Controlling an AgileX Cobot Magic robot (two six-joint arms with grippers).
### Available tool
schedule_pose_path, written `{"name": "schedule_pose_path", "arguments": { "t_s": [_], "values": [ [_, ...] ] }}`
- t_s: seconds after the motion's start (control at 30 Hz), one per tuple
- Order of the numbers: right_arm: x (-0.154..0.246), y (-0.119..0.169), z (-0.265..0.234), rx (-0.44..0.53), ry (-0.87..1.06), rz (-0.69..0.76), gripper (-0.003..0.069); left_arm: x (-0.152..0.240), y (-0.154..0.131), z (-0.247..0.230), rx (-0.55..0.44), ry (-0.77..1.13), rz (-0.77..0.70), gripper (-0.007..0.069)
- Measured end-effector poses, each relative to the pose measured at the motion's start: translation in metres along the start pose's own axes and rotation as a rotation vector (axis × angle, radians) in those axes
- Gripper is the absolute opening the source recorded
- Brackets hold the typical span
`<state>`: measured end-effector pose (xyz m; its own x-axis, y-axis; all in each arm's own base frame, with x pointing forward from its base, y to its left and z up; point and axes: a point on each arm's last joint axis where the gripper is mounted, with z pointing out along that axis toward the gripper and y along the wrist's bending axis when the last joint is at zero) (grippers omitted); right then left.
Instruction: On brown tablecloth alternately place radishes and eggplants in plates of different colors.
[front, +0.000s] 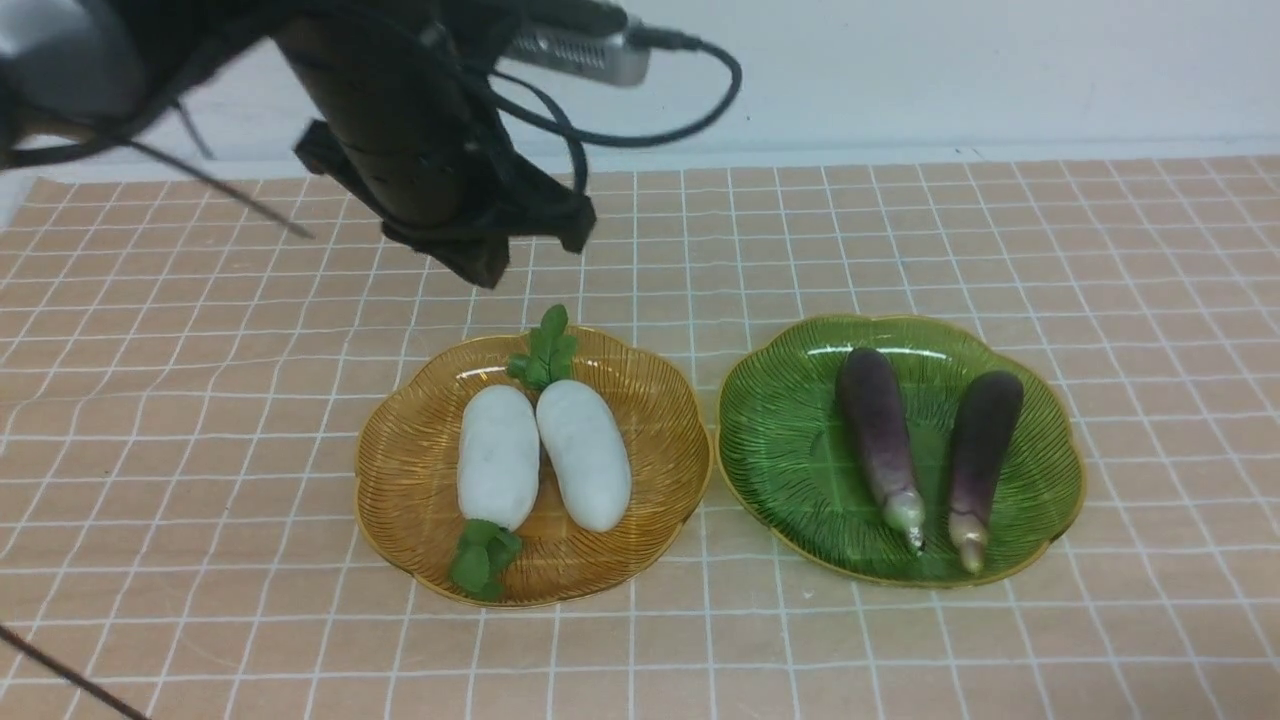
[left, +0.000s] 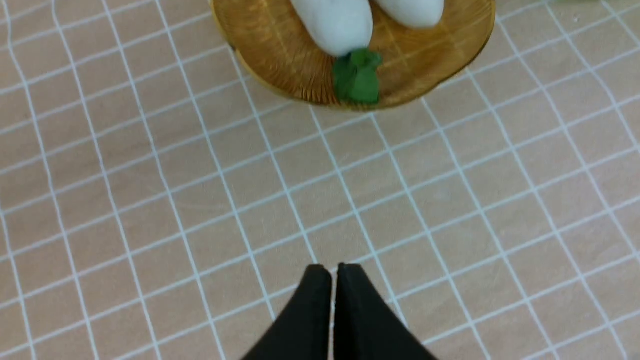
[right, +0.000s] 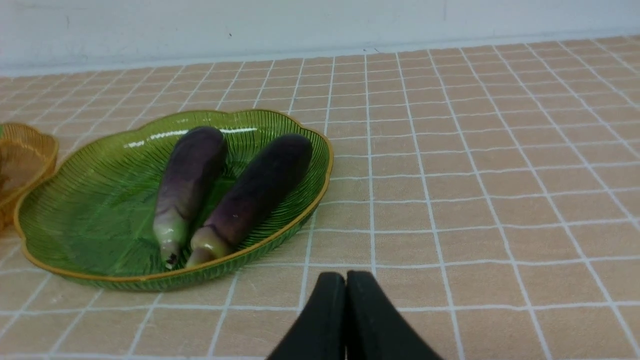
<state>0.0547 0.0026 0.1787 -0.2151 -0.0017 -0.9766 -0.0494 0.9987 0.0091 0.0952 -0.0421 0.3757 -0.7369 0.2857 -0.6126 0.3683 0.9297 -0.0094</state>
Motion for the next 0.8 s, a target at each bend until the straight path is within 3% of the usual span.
{"name": "schedule_pose_path", "arguments": {
  "t_s": [0.2,0.57,0.8],
  "values": [
    [0.000,0.000,0.000,0.000,0.000,-0.045,-0.0006,0.032,0.002,-0.001,0.005,-0.080,-0.015,-0.0003],
    [0.000,0.002,0.000,-0.045,0.000,-0.057,-0.0006,0.037,0.011,-0.011,-0.086,-0.078,-0.014,-0.0003],
    [0.000,0.003,0.000,-0.046,0.001,-0.057,-0.0006,0.074,0.007,-0.024,-0.006,-0.189,-0.058,-0.0003]
  ]
}}
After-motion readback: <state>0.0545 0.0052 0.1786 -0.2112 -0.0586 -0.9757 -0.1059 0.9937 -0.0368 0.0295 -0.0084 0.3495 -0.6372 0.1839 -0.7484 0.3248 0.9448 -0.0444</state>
